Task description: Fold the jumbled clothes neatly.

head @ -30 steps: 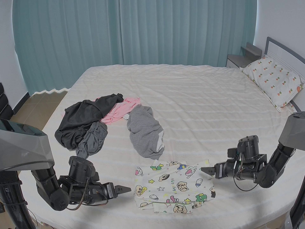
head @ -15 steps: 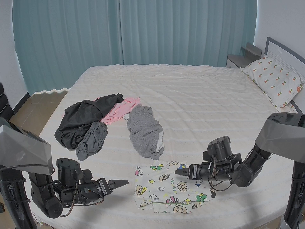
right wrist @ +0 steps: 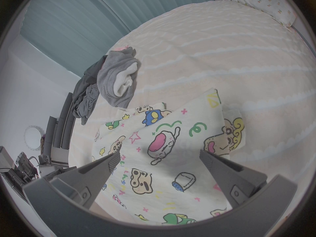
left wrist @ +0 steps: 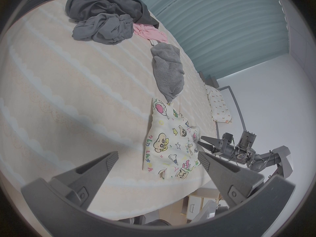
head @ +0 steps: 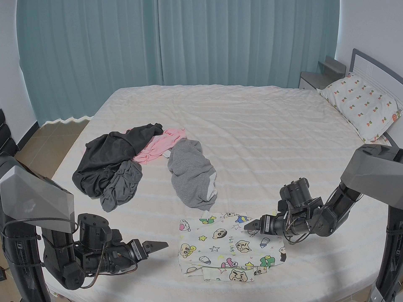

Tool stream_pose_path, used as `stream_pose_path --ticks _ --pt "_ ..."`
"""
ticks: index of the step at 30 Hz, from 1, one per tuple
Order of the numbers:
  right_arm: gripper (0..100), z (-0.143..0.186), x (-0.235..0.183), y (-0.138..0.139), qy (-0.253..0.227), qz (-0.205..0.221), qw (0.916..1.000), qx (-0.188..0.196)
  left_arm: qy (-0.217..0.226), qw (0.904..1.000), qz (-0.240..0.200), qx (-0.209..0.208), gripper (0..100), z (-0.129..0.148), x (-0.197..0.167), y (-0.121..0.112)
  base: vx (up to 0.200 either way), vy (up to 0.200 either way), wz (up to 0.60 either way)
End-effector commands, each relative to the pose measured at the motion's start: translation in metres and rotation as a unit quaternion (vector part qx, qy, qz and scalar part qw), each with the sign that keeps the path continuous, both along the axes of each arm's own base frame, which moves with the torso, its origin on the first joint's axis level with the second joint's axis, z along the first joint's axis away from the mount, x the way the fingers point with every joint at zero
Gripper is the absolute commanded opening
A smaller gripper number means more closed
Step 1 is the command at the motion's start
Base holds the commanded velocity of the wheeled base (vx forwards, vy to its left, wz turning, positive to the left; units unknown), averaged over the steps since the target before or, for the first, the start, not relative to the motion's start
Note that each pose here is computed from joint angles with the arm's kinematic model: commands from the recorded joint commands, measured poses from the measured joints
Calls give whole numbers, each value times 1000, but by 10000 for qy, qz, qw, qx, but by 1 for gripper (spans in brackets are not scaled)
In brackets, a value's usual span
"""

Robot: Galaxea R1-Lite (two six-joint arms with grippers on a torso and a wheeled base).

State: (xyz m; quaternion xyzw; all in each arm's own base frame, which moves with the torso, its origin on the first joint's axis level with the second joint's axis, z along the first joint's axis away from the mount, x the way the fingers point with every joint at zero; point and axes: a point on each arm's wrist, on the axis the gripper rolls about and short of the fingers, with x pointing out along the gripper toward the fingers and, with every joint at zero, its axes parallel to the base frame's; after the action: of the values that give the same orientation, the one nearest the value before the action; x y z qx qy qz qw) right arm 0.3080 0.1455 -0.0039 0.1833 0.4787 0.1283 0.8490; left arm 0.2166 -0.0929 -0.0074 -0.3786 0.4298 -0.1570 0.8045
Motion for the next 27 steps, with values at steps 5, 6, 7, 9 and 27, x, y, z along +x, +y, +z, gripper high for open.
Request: stream_pose_path --ticks 5,6,7,9,27 --pt "100 110 -74 -20 -1450 -1 9865 763 -1131 9899 843 107 100 52 -10 13 0 0 0" --pt "100 123 -84 -25 -1683 -37 9825 795 -1368 9862 921 133 100 61 -13 15 0 0 0" --pt "100 134 -94 -31 -1921 -120 9780 799 -1615 9819 974 175 100 71 -18 17 0 0 0" --pt "100 154 -119 -43 -2421 -279 9677 648 -2168 9704 1015 331 100 90 -32 22 0 0 0" --pt "100 172 -281 -148 -3861 -2071 8827 -1699 -4522 7761 3189 3026 100 174 -155 79 0 0 0"
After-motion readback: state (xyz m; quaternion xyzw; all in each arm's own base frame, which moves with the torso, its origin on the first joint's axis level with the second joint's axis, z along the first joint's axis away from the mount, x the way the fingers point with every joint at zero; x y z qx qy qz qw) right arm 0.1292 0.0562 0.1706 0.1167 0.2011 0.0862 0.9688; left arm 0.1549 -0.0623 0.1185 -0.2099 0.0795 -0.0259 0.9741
